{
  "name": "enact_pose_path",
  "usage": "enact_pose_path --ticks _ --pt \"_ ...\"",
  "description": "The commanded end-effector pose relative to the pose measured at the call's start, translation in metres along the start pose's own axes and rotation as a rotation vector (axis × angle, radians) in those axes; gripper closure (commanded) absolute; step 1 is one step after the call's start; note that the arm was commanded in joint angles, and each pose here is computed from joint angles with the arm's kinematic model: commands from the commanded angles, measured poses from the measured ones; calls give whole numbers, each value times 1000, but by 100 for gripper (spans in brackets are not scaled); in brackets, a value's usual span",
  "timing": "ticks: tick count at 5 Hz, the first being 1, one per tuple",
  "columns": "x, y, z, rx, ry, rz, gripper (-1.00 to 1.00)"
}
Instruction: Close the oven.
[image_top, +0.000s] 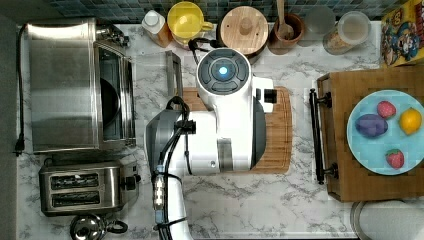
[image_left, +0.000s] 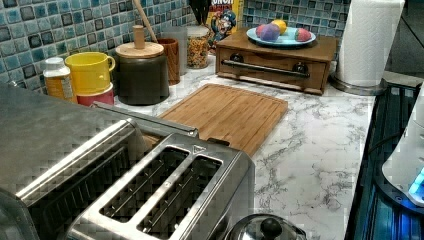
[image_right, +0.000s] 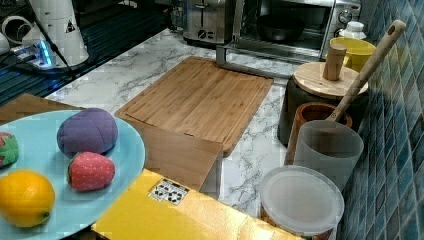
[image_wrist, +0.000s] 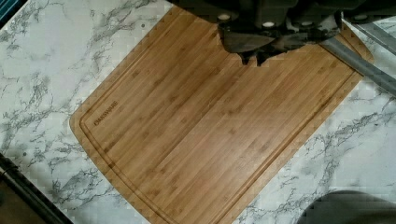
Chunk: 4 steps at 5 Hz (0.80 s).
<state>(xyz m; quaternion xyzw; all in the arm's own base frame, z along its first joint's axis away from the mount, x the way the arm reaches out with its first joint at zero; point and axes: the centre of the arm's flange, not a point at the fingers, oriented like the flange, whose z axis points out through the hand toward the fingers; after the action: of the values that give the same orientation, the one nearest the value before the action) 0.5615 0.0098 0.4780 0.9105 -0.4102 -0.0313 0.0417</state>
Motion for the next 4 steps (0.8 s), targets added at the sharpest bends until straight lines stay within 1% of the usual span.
enact_pose_path --ticks 1,2,3,4 --pt "1 0 0 0 7 -1 100" --pt "23 20 20 97 -98 -137 100" --pt "49 40 46 205 -161 -258 100" --pt "62 38 70 269 -162 -440 100"
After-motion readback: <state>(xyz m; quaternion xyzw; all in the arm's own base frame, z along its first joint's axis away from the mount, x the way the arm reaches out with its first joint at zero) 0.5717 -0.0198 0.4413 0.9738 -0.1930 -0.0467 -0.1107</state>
